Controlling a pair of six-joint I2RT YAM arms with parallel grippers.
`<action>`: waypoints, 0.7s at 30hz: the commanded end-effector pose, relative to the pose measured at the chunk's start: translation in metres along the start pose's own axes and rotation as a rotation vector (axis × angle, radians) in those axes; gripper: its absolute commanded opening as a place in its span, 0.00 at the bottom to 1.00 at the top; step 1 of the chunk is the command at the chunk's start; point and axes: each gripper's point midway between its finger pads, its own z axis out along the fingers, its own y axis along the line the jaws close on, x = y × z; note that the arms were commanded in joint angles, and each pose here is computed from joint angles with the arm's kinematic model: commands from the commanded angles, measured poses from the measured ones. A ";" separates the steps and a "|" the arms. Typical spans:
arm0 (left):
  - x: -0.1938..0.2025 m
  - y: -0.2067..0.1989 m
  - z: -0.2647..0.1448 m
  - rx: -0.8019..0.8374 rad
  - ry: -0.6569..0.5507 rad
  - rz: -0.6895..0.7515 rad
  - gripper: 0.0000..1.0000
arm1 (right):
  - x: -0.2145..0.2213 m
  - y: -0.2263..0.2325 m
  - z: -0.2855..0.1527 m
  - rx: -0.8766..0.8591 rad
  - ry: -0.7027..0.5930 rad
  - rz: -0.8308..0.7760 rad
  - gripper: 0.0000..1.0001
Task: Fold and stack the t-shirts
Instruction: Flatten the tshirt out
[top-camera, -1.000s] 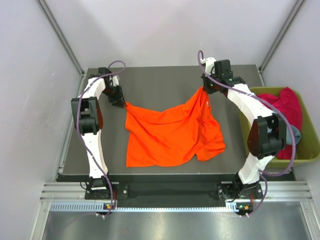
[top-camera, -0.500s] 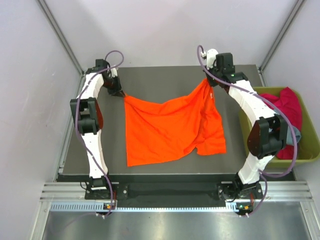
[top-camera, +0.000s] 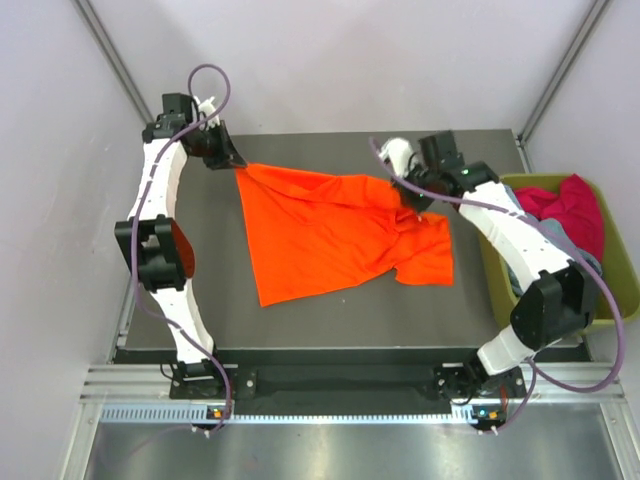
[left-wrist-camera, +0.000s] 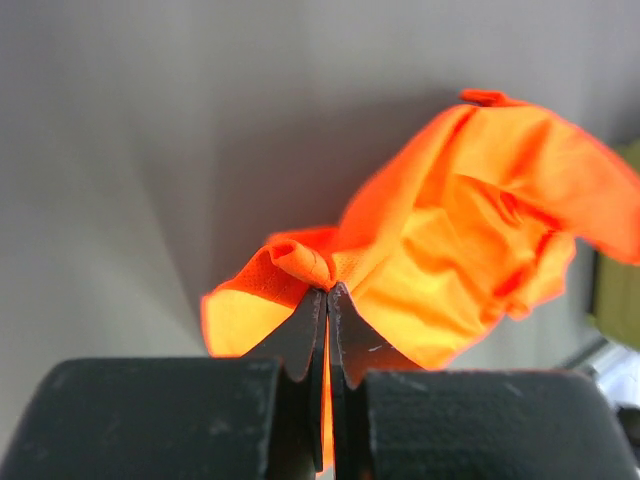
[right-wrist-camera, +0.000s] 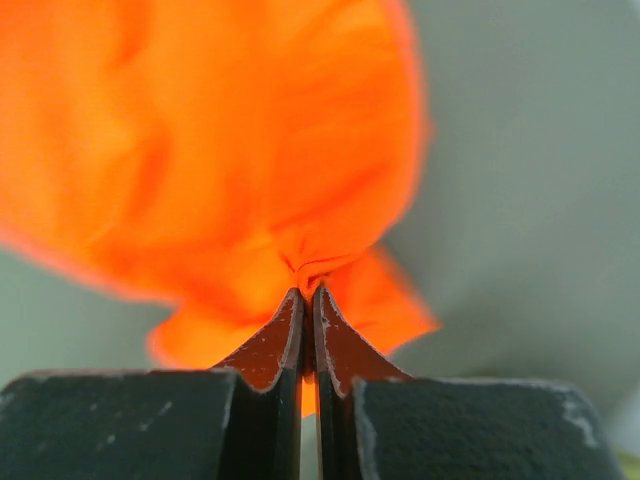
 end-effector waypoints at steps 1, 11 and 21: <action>0.035 -0.007 0.000 0.067 0.114 -0.079 0.00 | 0.057 0.085 0.010 -0.337 0.167 0.007 0.02; 0.052 -0.006 0.005 0.090 0.164 -0.115 0.00 | 0.011 0.023 0.033 -0.167 0.050 0.144 0.60; 0.051 -0.005 0.005 0.083 0.151 -0.102 0.00 | 0.004 -0.019 0.097 -0.116 0.076 0.204 0.57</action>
